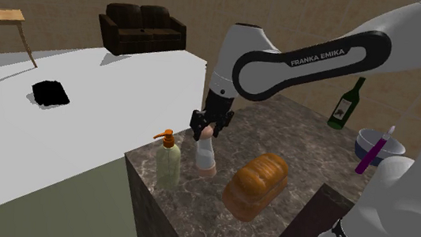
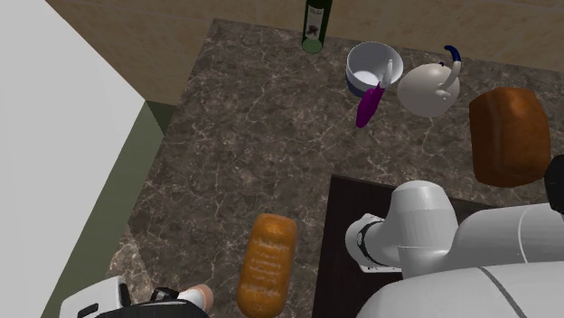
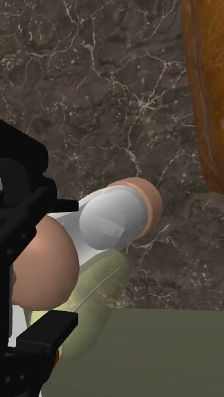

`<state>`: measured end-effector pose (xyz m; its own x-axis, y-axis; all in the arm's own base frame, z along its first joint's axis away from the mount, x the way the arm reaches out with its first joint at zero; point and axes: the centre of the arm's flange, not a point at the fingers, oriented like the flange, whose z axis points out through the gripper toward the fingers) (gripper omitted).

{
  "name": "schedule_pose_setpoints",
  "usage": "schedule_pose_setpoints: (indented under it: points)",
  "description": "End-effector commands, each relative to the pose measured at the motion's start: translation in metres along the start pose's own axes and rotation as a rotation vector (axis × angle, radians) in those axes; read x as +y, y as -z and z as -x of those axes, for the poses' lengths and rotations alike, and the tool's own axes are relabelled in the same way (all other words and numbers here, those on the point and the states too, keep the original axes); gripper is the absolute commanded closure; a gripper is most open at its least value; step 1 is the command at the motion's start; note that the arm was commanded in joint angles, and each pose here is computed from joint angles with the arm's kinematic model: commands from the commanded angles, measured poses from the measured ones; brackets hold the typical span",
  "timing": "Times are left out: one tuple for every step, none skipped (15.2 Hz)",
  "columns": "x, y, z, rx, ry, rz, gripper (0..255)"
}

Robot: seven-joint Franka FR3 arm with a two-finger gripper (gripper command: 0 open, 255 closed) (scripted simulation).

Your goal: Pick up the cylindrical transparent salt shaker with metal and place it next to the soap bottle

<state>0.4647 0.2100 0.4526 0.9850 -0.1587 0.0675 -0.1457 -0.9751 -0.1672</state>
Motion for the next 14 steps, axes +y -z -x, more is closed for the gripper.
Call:
schedule_pose_setpoints:
  points:
    - [0.001, -0.01, 0.001, 0.001, 0.0, 0.0, 255]
    - [0.002, -0.015, 0.001, 0.001, 0.0, 0.0, 255]
    - [0.003, -0.02, 0.002, 0.001, 0.0, 0.0, 255]
    - [0.004, -0.025, 0.002, 0.001, 0.0, 0.0, 255]
    - [0.005, -0.031, 0.002, 0.001, 0.0, 0.0, 255]
    - [0.006, -0.036, 0.003, 0.001, 0.0, 0.0, 255]
    - [0.007, -0.041, 0.003, 0.001, 0.0, 0.0, 255]
    - [0.008, -0.046, 0.003, 0.001, 0.0, 0.0, 255]
    - [0.008, -0.047, 0.003, 0.001, 0.0, 0.0, 255]
    - [0.008, -0.047, 0.003, 0.001, 0.0, 0.0, 255]
    - [0.008, -0.047, 0.003, 0.001, 0.0, 0.0, 255]
    - [0.008, -0.047, 0.003, 0.001, 0.0, 0.0, 255]
    - [0.008, -0.047, 0.003, 0.001, 0.0, 0.0, 255]
    - [0.008, -0.047, 0.003, 0.001, 0.0, 0.0, 255]
